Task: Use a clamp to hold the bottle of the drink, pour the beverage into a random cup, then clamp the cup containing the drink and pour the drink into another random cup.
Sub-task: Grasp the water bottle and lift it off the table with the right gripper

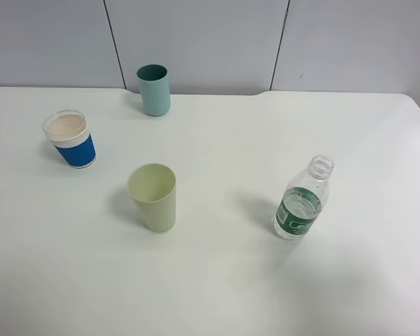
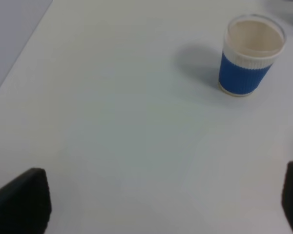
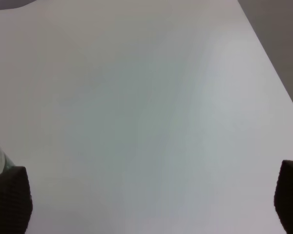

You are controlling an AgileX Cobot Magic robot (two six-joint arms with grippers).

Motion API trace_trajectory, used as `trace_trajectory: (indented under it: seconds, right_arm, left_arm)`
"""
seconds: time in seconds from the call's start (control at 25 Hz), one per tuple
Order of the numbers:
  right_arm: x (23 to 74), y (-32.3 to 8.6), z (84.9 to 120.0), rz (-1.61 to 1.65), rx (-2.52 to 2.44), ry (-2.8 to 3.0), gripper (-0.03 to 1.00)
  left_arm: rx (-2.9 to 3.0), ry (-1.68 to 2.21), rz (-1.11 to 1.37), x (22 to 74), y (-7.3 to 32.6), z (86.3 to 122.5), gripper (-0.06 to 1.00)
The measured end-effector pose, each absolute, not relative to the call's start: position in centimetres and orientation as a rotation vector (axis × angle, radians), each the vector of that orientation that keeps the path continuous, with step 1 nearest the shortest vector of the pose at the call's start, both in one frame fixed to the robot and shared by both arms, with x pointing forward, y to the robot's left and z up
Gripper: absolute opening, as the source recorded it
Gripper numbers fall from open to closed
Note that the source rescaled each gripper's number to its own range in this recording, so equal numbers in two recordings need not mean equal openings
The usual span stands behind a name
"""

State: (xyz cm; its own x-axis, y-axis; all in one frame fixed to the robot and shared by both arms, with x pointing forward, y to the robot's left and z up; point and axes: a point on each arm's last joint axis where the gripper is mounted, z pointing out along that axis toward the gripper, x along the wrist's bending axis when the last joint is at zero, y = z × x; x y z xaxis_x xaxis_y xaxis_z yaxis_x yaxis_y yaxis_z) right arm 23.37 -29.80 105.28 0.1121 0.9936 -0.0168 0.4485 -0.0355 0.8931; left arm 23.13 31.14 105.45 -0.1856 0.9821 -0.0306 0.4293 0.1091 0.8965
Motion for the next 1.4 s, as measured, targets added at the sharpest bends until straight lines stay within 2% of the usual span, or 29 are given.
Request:
trace_trajectory:
  seconds: [0.88,1.08,1.4]
  right_arm:
    - [23.5,-29.7,105.4,0.89,1.612,1.456,1.0]
    - [24.8,-30.6,108.1,0.758,1.62,1.458,1.0]
    - [31.0,-32.2,111.3,0.628,1.615,1.451,1.0]
  left_arm:
    - [1.389,1.709,1.033,23.1,31.1,105.4,0.87]
    - [1.389,1.709,1.033,23.1,31.1,105.4,0.87]
    - [1.389,1.709,1.033,23.1,31.1,105.4,0.87]
